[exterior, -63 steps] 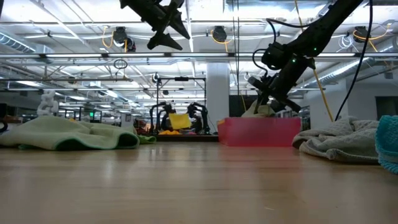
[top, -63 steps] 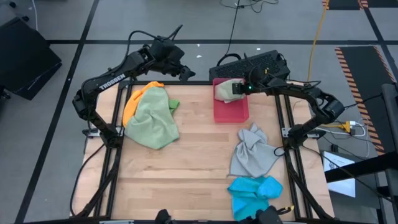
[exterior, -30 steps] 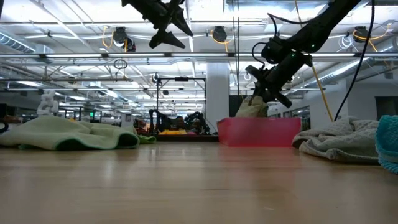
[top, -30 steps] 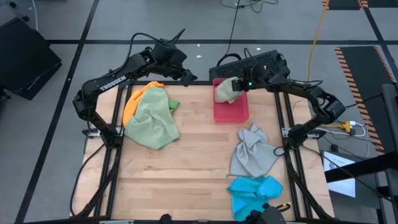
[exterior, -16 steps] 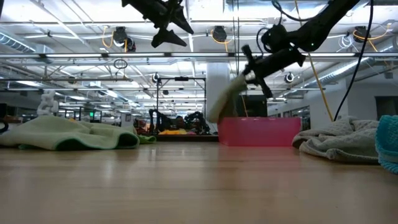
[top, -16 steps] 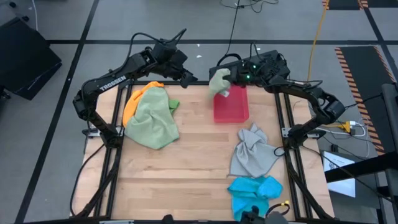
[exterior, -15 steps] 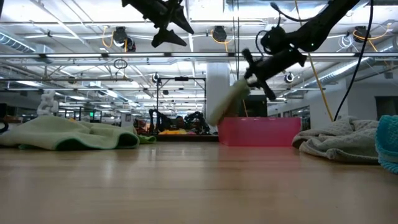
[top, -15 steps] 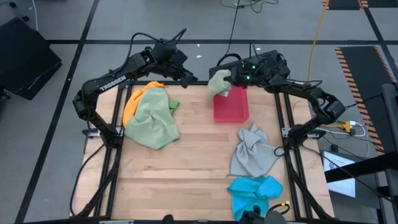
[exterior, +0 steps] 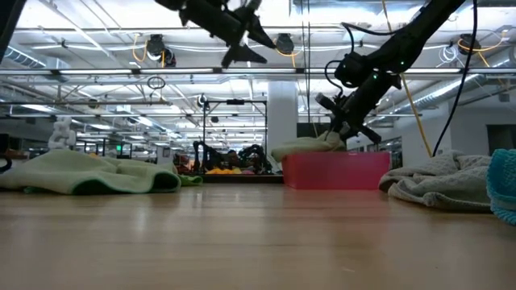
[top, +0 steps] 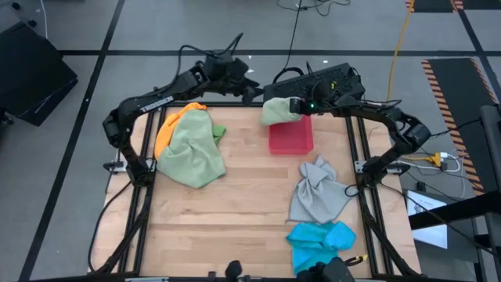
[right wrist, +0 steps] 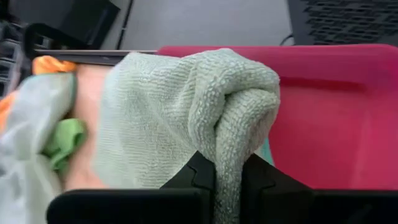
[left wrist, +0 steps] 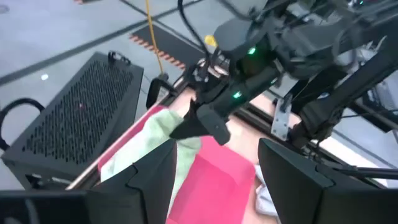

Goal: Fold microfiber towels
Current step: Put the right light green microfiber cloth into the red bin

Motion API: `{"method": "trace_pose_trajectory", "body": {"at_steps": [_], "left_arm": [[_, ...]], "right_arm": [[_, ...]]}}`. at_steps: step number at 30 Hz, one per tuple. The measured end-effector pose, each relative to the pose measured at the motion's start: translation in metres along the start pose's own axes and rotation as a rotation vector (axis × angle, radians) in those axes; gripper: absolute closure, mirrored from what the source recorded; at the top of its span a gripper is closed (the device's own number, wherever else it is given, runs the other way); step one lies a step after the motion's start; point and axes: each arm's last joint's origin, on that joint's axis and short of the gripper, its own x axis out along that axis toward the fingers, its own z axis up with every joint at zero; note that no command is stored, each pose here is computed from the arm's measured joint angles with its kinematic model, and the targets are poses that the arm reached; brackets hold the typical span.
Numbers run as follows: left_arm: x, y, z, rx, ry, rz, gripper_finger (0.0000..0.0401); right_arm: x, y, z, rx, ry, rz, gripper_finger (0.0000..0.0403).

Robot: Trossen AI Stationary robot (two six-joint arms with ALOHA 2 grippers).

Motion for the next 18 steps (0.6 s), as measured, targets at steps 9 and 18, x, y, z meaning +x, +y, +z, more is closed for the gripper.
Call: {"method": "trace_pose_trajectory", "body": {"at_steps": [9, 18], "left_arm": [[0.02, 0.006, -0.011, -0.02, 0.041, 0.016, 0.0174], [0.026, 0.005, -0.013, -0.02, 0.026, 0.067, 0.0174]], "right_arm": [[-0.003, -0.004, -0.004, -0.058, 0.022, -0.067, 0.0372], [-0.004, -0.004, -0.004, -0.097, 0.018, -0.111, 0.0262]]}}
